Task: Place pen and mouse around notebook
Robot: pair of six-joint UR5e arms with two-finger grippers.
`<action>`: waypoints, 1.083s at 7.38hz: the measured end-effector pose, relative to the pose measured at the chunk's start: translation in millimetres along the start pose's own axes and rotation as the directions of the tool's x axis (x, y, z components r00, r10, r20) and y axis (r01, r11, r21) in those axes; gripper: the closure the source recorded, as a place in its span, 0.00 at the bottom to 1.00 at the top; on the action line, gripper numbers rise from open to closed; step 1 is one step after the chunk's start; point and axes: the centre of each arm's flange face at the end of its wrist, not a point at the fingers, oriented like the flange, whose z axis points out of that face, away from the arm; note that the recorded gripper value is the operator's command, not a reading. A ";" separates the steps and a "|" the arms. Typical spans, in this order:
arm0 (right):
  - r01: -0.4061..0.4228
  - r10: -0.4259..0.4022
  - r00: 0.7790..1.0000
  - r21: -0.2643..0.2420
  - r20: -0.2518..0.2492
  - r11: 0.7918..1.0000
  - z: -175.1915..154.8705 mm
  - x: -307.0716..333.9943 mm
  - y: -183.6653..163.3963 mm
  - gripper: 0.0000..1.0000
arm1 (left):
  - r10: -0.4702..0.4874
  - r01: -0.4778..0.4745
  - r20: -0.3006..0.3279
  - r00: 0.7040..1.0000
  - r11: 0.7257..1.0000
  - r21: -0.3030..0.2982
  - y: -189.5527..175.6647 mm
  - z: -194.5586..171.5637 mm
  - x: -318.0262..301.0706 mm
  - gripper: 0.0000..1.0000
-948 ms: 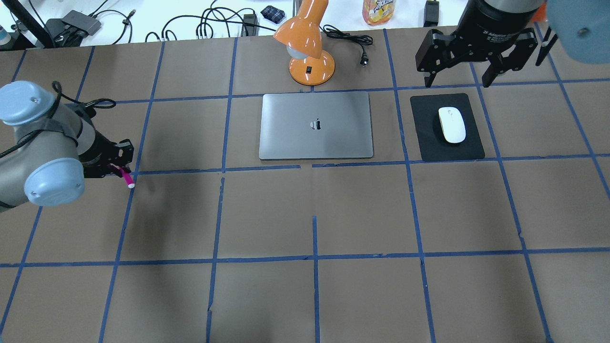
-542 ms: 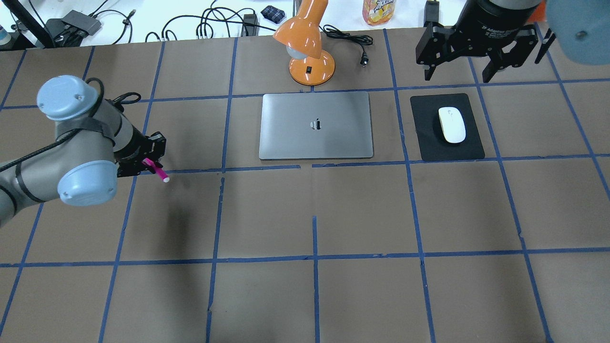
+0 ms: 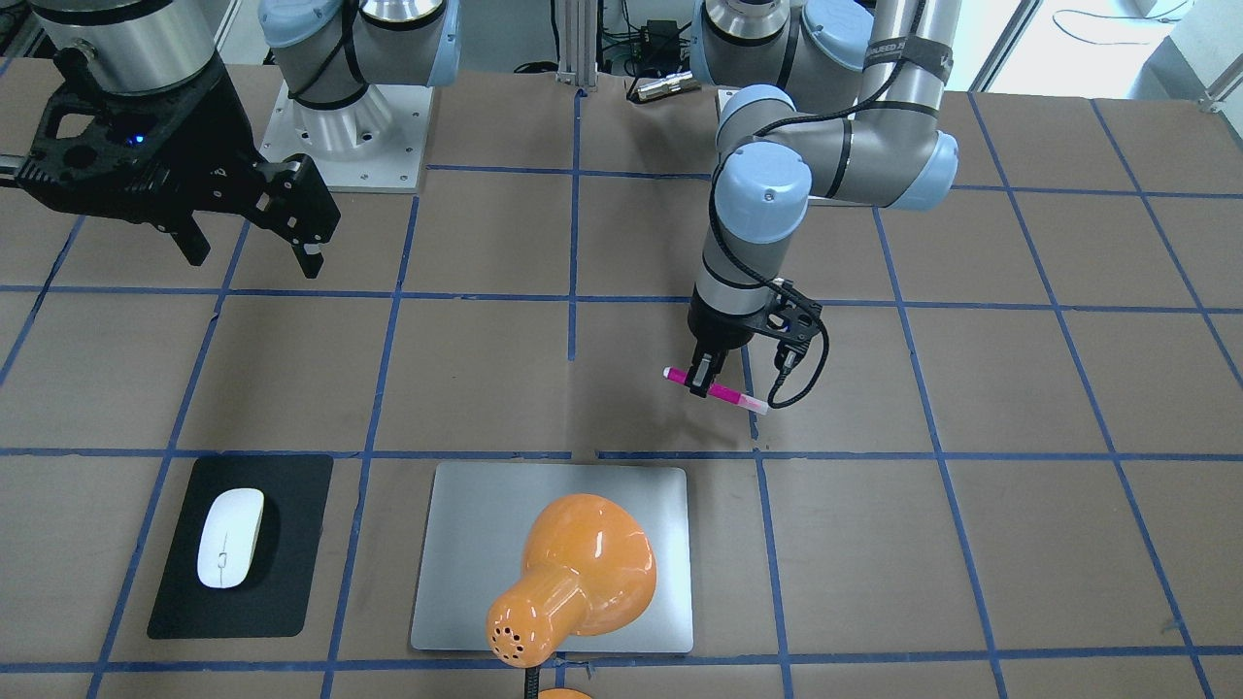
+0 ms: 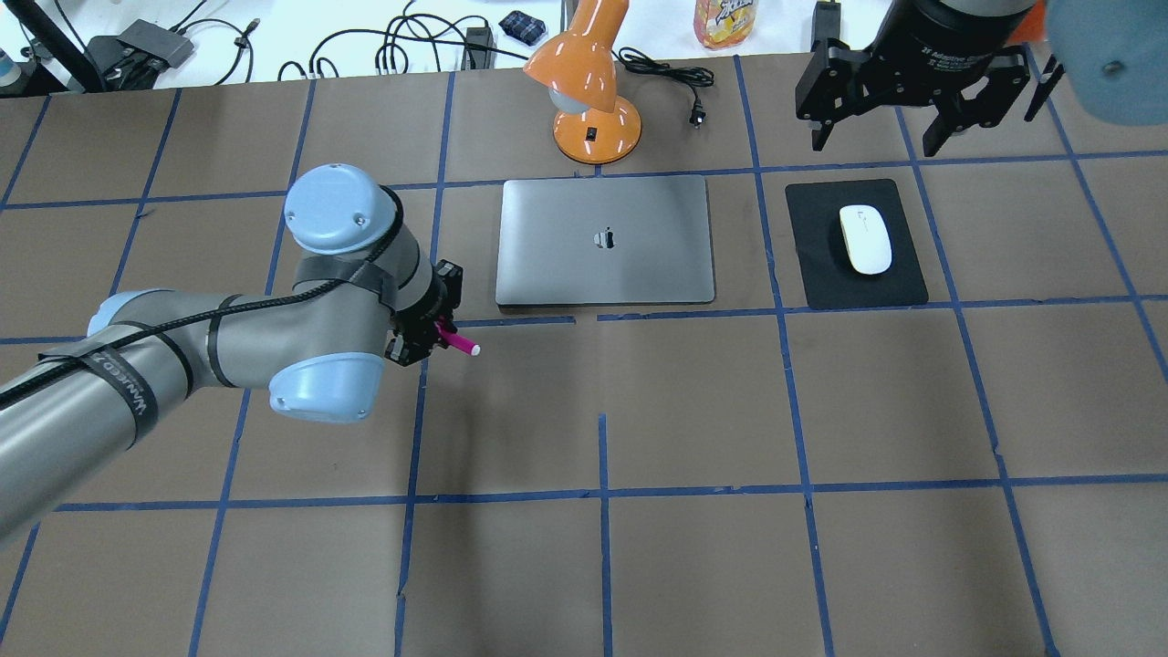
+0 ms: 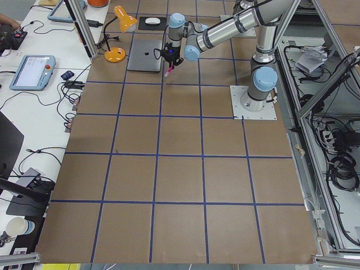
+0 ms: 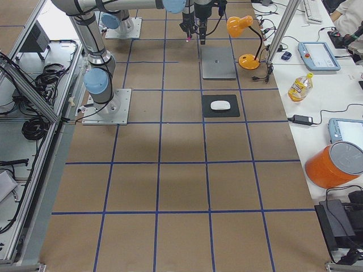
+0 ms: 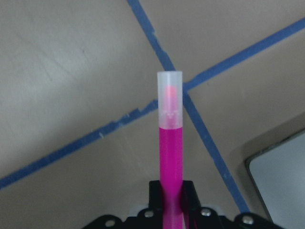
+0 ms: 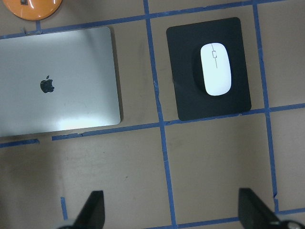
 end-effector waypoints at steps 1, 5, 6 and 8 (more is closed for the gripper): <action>0.001 -0.001 1.000 -0.001 0.000 1.000 -0.1 0.0 0.3 0.00 | -0.029 0.029 0.005 1.000 1.000 -0.005 20.2 4.2 3.8 1.00; 0.005 -0.005 1.000 -0.003 0.003 1.000 0.3 -0.2 1.0 0.00 | -0.114 0.115 0.014 0.993 0.993 -0.014 83.9 17.7 32.0 1.00; 0.005 -0.005 1.000 -0.004 0.003 1.000 0.3 -0.2 1.0 0.00 | -0.132 0.132 0.021 0.991 0.991 -0.015 99.8 24.1 33.7 1.00; 0.006 -0.006 1.000 -0.003 0.004 1.000 0.3 -0.3 1.0 0.00 | -0.160 0.161 0.034 0.986 0.987 -0.014 126.1 35.5 37.9 1.00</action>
